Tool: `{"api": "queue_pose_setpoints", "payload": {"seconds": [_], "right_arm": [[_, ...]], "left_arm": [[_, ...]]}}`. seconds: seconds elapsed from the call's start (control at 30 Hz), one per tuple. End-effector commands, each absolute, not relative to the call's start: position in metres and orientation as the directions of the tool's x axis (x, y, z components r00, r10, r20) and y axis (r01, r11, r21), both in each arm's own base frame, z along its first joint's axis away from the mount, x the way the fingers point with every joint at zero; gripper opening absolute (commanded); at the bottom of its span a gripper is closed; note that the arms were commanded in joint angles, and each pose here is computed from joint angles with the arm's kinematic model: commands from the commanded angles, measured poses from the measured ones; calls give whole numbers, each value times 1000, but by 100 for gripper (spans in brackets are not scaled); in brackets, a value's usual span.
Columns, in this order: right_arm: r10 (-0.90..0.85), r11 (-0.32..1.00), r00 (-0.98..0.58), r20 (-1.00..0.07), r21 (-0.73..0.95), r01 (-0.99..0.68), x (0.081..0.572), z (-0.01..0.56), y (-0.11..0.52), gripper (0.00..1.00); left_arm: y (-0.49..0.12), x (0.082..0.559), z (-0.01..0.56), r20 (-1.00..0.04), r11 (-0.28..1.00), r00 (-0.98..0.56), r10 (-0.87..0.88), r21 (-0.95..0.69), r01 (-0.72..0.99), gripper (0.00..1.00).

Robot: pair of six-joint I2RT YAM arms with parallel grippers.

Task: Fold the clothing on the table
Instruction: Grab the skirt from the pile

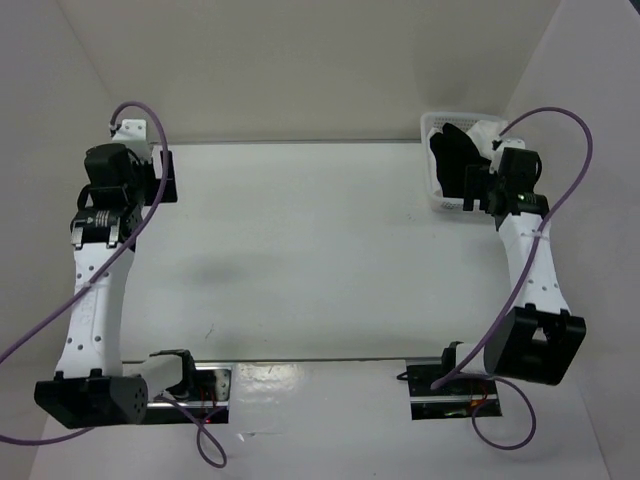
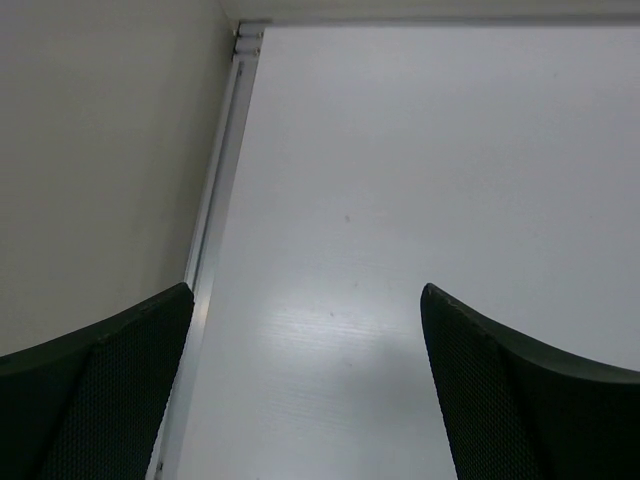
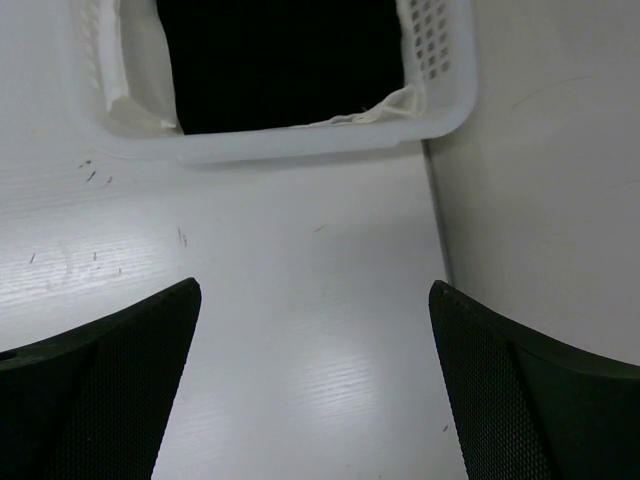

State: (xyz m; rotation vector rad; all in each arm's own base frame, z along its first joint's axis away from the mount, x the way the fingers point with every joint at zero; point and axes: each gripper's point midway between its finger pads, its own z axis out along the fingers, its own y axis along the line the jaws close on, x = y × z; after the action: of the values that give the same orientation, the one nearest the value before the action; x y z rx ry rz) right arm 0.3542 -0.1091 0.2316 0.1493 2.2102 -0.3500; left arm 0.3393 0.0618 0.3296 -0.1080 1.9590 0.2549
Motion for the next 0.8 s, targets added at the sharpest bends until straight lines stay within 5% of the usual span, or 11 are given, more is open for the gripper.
{"api": "queue_pose_setpoints", "payload": {"seconds": [0.0,0.17,0.43,0.77], "right_arm": [[-6,952,-560,-829,-176,252,381,254,-101,99],[13,973,-558,-830,-119,199,417,244,-89,99],[14,980,-622,-783,-111,162,472,212,-89,99],[-41,970,-666,-744,-190,152,541,172,-111,93]], "left_arm": [[78,349,303,-849,965,-527,41,171,-200,100],[64,381,250,-709,997,-705,19,62,-36,100],[70,380,245,-815,996,-578,-41,13,-89,100],[71,354,198,-742,996,-669,-28,33,-78,100]]}}
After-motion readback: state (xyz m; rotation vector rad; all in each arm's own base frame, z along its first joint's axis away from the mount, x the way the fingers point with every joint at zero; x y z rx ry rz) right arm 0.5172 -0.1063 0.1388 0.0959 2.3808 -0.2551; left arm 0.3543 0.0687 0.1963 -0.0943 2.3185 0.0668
